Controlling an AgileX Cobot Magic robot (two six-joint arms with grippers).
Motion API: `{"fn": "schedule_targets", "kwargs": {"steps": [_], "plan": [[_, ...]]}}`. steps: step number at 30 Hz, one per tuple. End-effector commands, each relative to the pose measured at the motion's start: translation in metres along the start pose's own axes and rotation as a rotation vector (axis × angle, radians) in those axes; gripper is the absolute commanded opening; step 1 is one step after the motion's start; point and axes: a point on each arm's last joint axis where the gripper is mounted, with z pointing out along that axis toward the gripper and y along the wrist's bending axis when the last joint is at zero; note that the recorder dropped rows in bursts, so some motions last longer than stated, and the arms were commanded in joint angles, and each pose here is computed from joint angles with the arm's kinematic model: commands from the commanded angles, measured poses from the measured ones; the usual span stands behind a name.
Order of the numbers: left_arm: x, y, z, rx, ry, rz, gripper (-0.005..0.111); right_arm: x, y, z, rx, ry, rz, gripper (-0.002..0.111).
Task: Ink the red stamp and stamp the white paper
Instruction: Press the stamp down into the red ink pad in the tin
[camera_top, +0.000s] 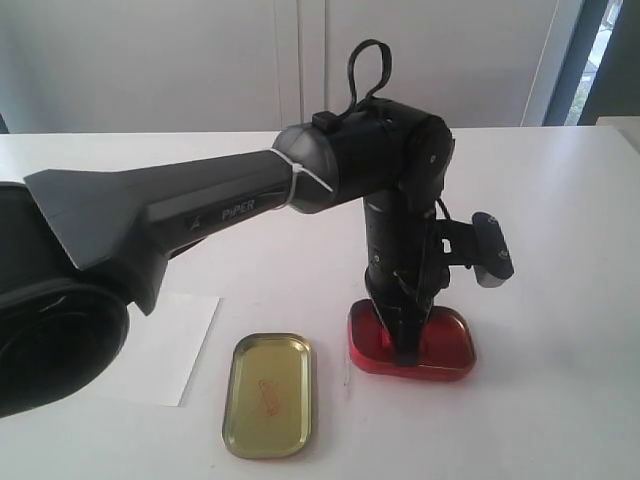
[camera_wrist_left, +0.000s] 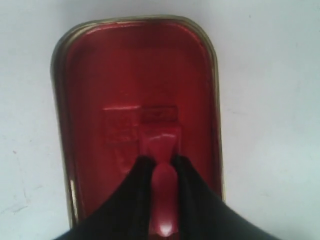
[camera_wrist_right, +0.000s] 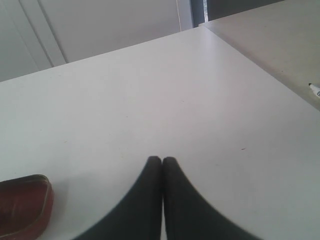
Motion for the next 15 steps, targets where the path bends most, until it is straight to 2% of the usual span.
{"fn": "schedule_targets", "kwargs": {"steps": [1,15], "plan": [[-0.0004,-0.0024,-0.0218,-0.018,-0.032,-0.009,0.000,0.0002,-0.0003,-0.0002,0.003,-0.007,0.001,0.000],[-0.0016,-0.0013,-0.0230,-0.032,-0.046,-0.008,0.000,0.0002,-0.0003,-0.0002,0.003,-0.007,0.001,0.000]]}}
